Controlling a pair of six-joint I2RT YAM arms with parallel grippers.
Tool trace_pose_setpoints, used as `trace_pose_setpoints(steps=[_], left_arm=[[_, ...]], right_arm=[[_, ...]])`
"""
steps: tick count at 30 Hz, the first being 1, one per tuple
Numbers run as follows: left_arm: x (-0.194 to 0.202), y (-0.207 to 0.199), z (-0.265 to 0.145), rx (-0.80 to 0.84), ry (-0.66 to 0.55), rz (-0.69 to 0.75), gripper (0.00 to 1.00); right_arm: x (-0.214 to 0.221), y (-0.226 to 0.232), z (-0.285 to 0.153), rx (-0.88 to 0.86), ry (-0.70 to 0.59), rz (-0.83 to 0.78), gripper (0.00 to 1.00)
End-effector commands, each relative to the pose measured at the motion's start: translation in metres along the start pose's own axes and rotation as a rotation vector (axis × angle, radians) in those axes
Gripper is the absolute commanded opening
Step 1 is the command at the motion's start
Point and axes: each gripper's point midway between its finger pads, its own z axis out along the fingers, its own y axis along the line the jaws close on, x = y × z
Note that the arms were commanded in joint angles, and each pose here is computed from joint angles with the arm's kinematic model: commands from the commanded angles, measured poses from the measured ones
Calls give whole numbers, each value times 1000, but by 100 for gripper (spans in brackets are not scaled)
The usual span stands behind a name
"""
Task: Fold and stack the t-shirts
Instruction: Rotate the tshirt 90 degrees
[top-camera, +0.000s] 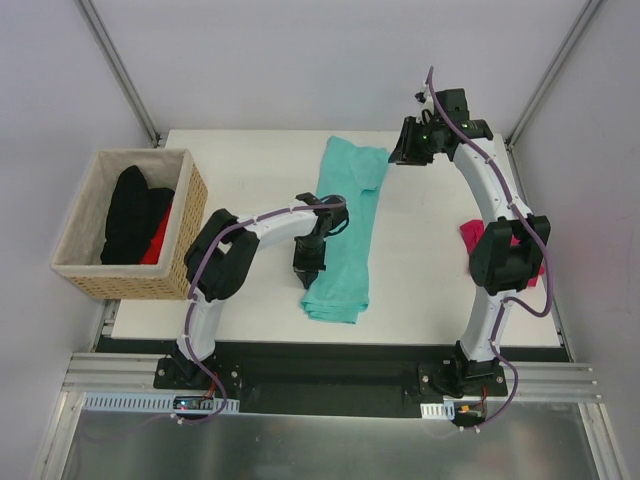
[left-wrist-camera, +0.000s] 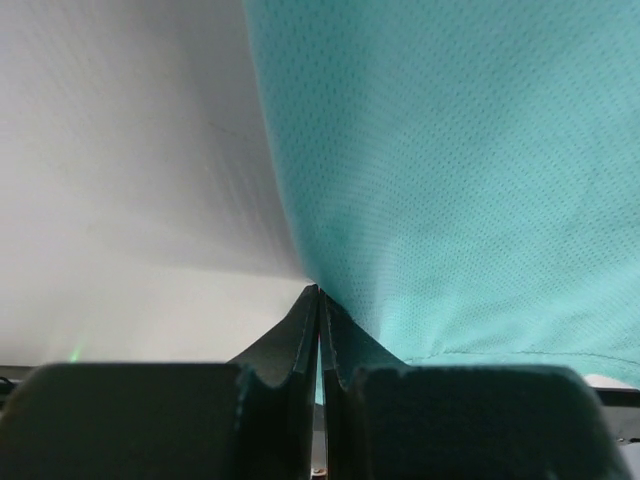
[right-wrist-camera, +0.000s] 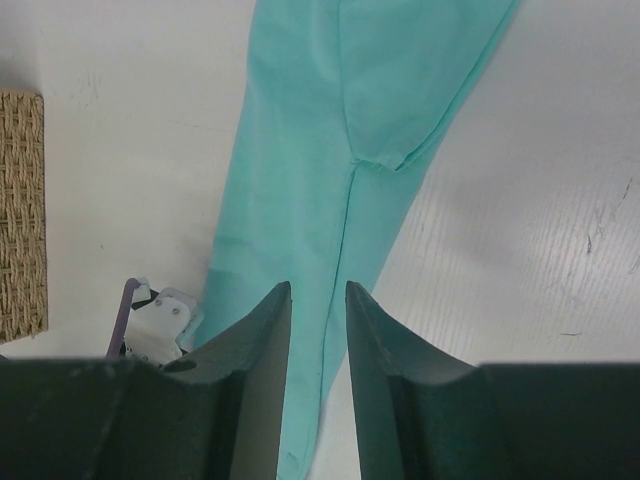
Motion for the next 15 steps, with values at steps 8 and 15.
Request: trace_pose_setpoints(steps=[8,15], left_arm=[[-10,48,-47,-139,-83,-36,2],[-13,62,-85,-139,-162,-32,2]], right_arm=[[-12,14,-18,-29,-50,-15,31],[11,8,-7,10,24,2,30]])
